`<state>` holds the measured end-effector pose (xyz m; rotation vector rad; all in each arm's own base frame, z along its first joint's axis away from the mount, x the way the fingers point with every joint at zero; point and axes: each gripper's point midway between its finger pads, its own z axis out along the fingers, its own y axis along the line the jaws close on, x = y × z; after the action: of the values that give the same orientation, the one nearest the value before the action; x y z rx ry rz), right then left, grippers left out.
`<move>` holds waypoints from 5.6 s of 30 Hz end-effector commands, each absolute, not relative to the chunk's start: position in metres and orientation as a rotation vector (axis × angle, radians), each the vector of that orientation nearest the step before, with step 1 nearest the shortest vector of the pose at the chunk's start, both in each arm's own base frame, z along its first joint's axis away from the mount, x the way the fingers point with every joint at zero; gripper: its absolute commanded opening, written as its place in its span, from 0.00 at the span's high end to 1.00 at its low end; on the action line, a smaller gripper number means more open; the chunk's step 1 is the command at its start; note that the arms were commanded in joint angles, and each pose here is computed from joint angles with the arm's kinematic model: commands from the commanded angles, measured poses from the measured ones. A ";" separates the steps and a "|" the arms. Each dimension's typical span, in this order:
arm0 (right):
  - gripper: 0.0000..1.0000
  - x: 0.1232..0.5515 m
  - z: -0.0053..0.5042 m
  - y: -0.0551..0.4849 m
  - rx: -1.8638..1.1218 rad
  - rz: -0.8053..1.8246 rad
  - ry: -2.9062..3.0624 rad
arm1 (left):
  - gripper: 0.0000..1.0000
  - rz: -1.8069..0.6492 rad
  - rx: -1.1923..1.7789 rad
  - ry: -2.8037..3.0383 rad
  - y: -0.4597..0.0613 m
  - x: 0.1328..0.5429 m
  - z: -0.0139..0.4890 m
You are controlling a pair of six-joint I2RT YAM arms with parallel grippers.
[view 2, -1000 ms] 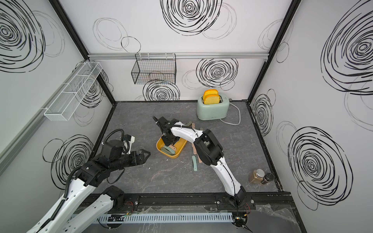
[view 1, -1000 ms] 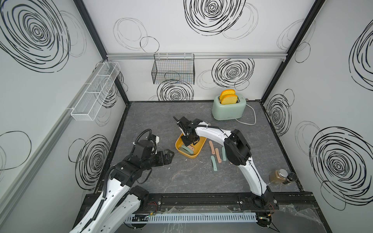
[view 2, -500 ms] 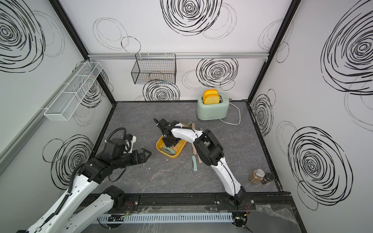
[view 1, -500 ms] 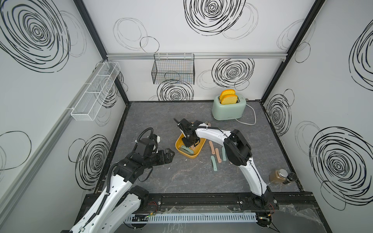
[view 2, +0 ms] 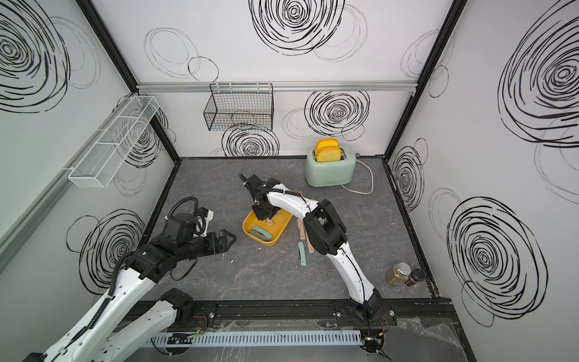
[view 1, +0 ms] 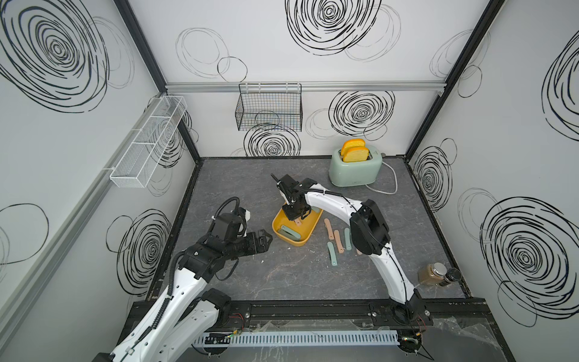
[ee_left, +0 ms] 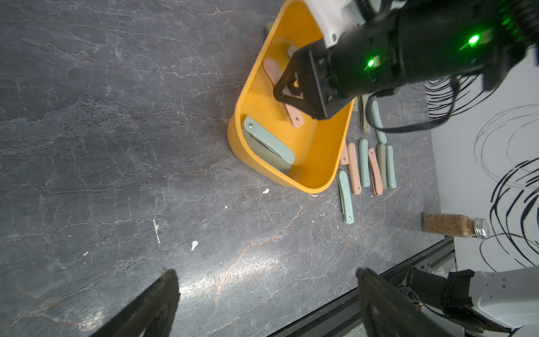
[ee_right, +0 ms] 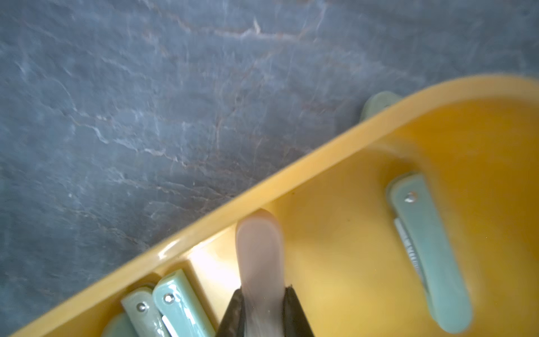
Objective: Take the fruit knife out of the storage box
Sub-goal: Pick up the fruit knife from the storage box, then place the fruit knife at the center of the board, then pick up the fruit knife from the storage box.
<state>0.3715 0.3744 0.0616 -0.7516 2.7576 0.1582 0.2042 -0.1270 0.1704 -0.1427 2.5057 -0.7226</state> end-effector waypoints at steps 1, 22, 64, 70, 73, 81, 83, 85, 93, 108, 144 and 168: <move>0.80 0.372 0.079 0.363 -0.714 0.166 2.788 | 0.02 -0.762 -0.120 2.437 -0.133 0.217 0.187; 0.80 0.312 0.135 0.271 -0.356 0.275 2.798 | 0.02 -0.934 0.133 2.453 -0.236 0.207 0.180; 0.57 0.183 0.042 0.146 0.062 -0.002 3.015 | 0.02 -0.966 0.453 2.520 -0.324 0.151 0.149; 0.56 0.217 0.085 0.165 -0.026 0.010 2.918 | 0.02 -0.936 0.356 2.470 -0.304 0.183 0.178; 0.49 0.239 0.103 0.181 -0.095 0.020 2.884 | 0.02 -0.925 0.278 2.449 -0.284 0.201 0.189; 0.24 0.299 0.137 0.239 -0.292 0.062 2.781 | 0.02 -0.862 0.159 2.429 -0.232 0.224 0.200; 0.20 0.310 0.140 0.256 -0.343 0.072 2.766 | 0.02 -0.847 0.131 2.426 -0.221 0.225 0.200; 0.19 0.319 0.139 0.276 -0.402 0.088 2.753 | 0.02 -0.831 0.096 2.425 -0.208 0.225 0.200; 0.25 0.323 0.111 0.343 -0.608 0.126 2.743 | 0.02 -0.755 -0.044 2.435 -0.159 0.217 0.191; 0.38 0.309 0.049 0.388 -0.793 0.126 2.780 | 0.02 -0.721 -0.190 2.468 -0.124 0.187 0.170; 0.78 0.342 0.008 0.353 -0.652 0.038 2.923 | 0.02 -0.776 -0.182 2.448 -0.126 0.179 0.178; 0.80 0.372 0.096 0.361 -0.578 0.090 2.825 | 0.02 -0.794 -0.112 2.399 -0.142 0.206 0.196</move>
<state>0.3790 0.3745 0.0680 -0.6051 2.8211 0.0988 0.1967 -0.1366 0.1828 -0.1287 2.4642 -0.7515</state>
